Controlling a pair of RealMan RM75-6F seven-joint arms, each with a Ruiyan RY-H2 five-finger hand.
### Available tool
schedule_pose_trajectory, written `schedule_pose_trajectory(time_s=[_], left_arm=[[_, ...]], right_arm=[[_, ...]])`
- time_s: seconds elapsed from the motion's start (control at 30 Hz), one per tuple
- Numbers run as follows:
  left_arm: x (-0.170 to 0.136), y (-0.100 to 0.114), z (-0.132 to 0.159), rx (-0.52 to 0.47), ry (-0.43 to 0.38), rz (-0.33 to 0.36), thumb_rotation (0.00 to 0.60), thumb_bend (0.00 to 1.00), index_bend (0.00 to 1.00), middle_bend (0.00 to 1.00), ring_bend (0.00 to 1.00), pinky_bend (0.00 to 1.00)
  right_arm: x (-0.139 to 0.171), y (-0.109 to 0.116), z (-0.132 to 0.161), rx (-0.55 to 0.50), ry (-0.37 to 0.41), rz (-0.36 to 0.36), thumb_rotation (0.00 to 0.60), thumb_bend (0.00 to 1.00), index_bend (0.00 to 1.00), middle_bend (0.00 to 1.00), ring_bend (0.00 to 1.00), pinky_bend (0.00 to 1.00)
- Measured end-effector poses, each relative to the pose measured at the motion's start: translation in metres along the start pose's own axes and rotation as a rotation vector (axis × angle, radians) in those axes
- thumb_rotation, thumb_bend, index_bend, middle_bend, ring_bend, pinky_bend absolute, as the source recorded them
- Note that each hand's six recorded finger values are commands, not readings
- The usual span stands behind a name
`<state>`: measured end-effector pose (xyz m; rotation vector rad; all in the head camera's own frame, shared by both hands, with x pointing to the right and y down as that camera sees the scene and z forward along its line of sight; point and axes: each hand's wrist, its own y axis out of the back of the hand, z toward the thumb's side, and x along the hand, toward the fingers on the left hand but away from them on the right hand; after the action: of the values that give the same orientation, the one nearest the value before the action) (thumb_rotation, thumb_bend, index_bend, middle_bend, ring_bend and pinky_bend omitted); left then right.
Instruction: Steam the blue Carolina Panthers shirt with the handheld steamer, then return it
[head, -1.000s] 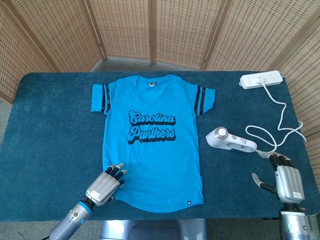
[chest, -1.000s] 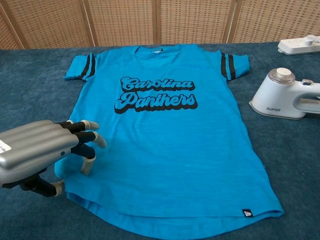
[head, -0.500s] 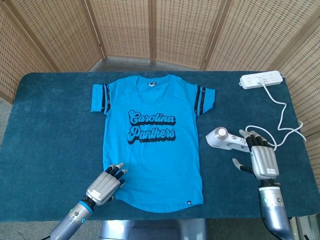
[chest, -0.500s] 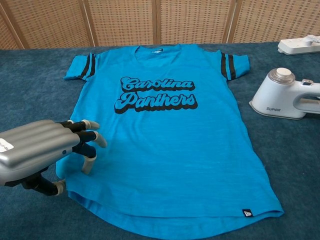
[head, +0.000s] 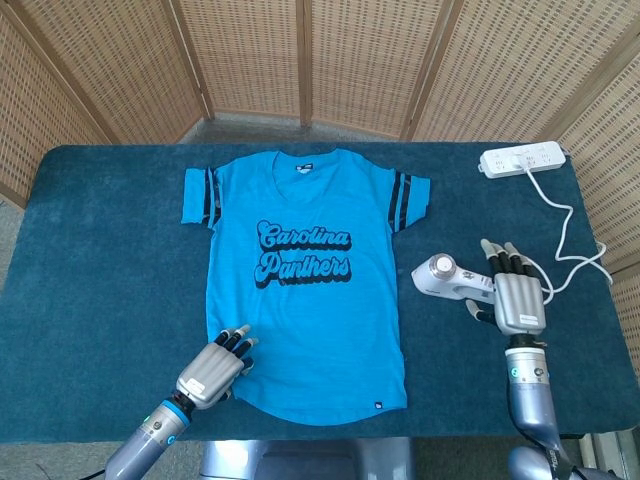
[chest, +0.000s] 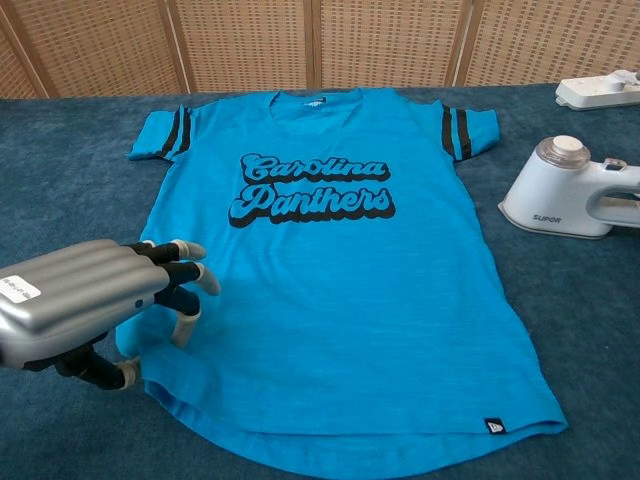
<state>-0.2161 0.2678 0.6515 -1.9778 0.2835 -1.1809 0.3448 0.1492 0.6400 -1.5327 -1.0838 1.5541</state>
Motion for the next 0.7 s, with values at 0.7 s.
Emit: schedule_pose_trajectory(time_s=[0.7], left_arm=[[-0.001, 0.001, 0.000, -0.011, 0.003, 0.004, 0.506, 0.45, 0.52, 0.19, 0.03, 0.14]], right_arm=[[-0.018, -0.022, -0.003, 0.113, -0.035, 0.003, 0.540, 0.27, 0.03, 0.13, 0.07, 0.14]])
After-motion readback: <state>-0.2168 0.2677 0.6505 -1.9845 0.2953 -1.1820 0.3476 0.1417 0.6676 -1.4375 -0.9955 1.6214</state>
